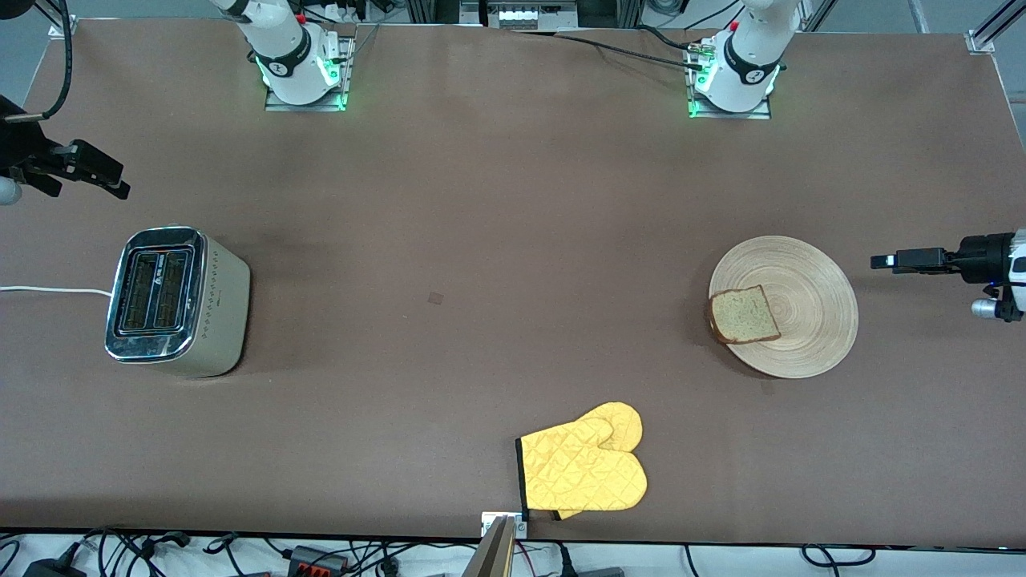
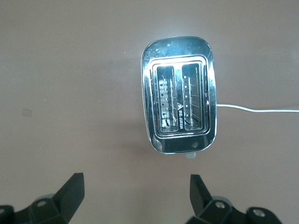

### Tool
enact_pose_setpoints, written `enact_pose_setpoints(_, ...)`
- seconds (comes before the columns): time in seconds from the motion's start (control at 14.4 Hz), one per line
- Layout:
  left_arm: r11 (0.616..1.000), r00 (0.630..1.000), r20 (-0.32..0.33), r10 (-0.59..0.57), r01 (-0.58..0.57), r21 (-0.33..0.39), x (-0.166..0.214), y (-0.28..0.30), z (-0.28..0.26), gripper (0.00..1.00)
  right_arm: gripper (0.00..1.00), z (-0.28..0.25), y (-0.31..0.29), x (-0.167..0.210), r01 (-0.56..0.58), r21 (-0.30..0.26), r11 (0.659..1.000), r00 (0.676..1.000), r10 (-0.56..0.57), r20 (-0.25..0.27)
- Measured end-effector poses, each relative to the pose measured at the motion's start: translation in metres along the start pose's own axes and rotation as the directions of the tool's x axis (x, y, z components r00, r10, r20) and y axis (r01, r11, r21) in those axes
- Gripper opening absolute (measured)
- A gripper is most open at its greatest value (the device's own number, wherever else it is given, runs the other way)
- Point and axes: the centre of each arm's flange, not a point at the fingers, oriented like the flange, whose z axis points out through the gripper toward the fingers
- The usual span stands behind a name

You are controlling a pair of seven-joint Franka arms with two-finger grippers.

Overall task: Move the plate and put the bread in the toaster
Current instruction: 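Lower the left gripper to the wooden plate's rim and grip it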

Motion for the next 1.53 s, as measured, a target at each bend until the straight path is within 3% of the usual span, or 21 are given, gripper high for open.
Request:
enact_pose_setpoints(0.35,0.995,0.997,0.035,0.068,-0.066,-0.074,0.008,-0.061,0.043,1.0,1.0,0.0,0.0,0.0,0.0,0.0,1.0,1.0,0.0,0.0)
enact_pose_setpoints(0.63,0.995,0.997,-0.012,0.072,-0.073,-0.066,0.018,-0.096,0.055,1.0,1.0,0.0,0.0,0.0,0.0,0.0,1.0,1.0,0.0,0.0)
enact_pose_setpoints(0.84,0.993,0.998,-0.045,0.044,-0.048,-0.111,0.016,-0.109,0.057,0.99,1.0,0.0,0.0,0.0,0.0,0.0,1.0,1.0,0.0,0.0)
enact_pose_setpoints(1.39,0.984,0.998,-0.049,0.031,-0.039,-0.171,0.028,-0.115,0.09,0.84,1.0,0.0,0.0,0.0,0.001,0.0,1.0,1.0,-0.001,0.0)
enact_pose_setpoints(1.46,0.984,0.998,-0.047,0.03,-0.038,-0.172,0.029,-0.115,0.093,0.78,1.0,0.0,0.0,0.0,0.001,0.0,1.0,1.0,-0.001,0.0)
enact_pose_setpoints(1.53,0.984,0.999,-0.045,0.03,-0.038,-0.174,0.029,-0.116,0.094,0.65,1.0,0.0,0.0,0.0,0.001,0.0,1.0,1.0,-0.001,0.0)
